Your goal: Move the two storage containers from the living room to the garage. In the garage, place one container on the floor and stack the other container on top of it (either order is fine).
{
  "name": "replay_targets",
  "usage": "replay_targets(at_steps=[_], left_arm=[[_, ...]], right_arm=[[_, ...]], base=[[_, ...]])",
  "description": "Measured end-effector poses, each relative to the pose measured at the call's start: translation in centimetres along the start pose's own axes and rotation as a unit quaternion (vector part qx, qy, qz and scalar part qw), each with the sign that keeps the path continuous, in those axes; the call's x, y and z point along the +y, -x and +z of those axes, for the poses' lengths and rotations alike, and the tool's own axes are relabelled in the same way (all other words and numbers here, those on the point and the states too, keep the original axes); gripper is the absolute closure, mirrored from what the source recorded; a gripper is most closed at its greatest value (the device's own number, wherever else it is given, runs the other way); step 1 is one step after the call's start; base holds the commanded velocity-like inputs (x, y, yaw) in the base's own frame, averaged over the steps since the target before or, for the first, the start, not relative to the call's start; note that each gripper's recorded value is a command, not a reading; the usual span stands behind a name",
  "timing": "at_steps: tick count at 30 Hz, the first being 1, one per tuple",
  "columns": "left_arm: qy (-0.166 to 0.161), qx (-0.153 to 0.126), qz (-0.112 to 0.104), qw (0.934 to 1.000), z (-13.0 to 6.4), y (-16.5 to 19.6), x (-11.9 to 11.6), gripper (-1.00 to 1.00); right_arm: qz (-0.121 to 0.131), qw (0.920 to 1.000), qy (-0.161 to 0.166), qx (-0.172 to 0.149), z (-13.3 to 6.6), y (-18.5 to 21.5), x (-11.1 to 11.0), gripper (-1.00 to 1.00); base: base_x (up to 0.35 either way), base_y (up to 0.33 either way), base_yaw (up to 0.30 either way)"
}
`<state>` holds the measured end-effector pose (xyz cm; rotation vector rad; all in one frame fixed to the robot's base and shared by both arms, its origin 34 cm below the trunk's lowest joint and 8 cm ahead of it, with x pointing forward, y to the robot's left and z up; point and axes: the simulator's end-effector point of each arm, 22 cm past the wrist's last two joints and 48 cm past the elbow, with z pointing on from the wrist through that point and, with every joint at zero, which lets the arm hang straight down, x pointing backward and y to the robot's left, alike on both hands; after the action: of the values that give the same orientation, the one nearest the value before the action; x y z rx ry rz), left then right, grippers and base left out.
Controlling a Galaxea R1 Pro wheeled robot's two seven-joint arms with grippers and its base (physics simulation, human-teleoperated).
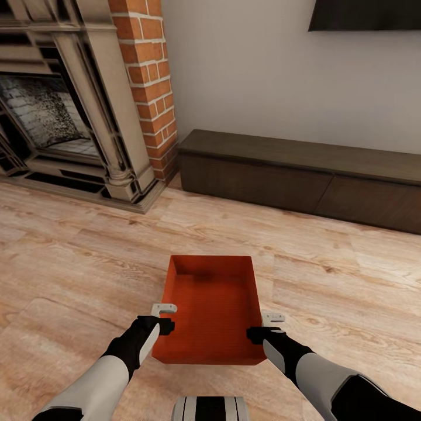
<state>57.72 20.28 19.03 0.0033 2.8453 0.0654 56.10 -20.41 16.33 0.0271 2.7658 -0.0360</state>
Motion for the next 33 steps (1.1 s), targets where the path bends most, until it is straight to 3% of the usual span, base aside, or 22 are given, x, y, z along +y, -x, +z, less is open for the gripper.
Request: replay_targets(at_steps=[13,21,22,25,29,33], left_arm=[[0.002,0.000,0.000,1.0000,0.0,0.0,-0.1,-1.00],[0.024,0.000,0.000,0.9997,-0.1,0.0,0.8,-1.00],[0.026,0.000,0.000,0.9997,-0.1,-0.1,0.8,1.00],[0.026,0.006,-0.002,0.9996,0.0,-0.5,0.9,1.00],[0.013,0.008,-0.022,0.9997,0.1,-0.6,0.2,1.00],[0.013,0.007,-0.022,0.9996,0.1,-0.5,0.4,1.00]], right_arm=[[0.000,1.0000,0.000,0.000,0.0,0.0,0.0,-1.00],[0.000,1.0000,0.000,0.000,0.0,0.0,0.0,-1.00],[0.000,1.0000,0.000,0.000,0.0,0.0,0.0,1.00],[0.000,1.0000,0.000,0.000,0.0,0.0,0.0,1.00],[-0.001,1.0000,-0.001,-0.001,0.0,0.0,0.0,1.00],[0.002,1.0000,0.000,-0.001,0.0,0.0,0.1,1.00]], base=[[0.000,0.000,0.000],[0.000,0.000,0.000],[0.000,0.000,0.000],[0.000,0.000,0.000],[0.000,0.000,0.000],[0.000,0.000,0.000]])
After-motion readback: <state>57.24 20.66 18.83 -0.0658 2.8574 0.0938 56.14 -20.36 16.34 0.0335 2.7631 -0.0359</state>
